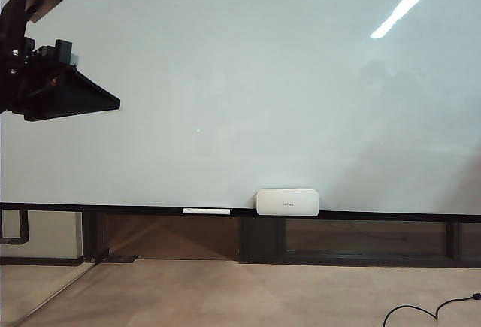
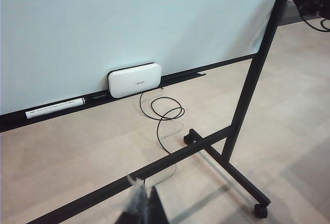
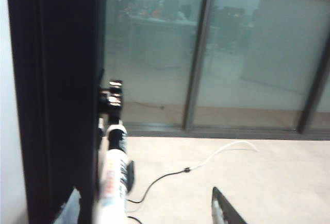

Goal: Reach to the right to find the marker pen, pick it up, and write the number 12 on the whiteboard.

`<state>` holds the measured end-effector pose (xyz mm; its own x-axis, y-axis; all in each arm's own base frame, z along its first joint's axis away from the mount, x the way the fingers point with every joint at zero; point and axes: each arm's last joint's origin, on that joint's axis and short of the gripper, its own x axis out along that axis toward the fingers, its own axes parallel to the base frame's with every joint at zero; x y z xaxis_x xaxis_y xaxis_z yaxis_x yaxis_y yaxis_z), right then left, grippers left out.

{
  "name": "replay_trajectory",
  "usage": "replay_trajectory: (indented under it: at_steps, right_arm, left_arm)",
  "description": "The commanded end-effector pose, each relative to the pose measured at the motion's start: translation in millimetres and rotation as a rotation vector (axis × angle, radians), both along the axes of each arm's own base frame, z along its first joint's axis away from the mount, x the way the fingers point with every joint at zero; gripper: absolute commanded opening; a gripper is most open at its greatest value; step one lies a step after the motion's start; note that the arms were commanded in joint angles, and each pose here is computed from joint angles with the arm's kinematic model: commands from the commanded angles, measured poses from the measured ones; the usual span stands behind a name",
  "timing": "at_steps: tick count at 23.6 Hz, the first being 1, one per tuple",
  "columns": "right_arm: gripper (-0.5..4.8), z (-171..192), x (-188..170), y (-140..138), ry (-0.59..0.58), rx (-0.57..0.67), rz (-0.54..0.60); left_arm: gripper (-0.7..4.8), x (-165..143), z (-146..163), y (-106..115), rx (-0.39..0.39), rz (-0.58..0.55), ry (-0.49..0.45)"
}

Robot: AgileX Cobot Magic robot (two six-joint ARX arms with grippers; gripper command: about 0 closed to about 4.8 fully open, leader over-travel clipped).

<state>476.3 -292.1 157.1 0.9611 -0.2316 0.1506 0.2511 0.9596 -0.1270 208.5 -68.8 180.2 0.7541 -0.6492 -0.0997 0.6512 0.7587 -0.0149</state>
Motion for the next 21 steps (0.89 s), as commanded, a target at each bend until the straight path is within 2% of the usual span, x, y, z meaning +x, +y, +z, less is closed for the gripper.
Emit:
replay_trajectory:
  at_steps: [1, 11, 21]
  right_arm:
    - [3.09, 1.2, 4.3, -2.7, 0.017, 0.002, 0.03]
    - [3.04, -12.3, 8.0, -4.3, 0.028, 0.006, 0.031]
    - [3.04, -10.0, 7.8, -3.9, 0.005, -0.011, 0.038]
  left_arm:
    - [-0.05, 0.7, 2.7, -0.1, -0.003, 0.002, -0.019]
    - [-0.05, 0.9, 2.3, 0.2, 0.007, 0.016, -0.022]
    - [-0.05, 1.0, 2.0, 0.4, 0.009, 0.023, -0.019]
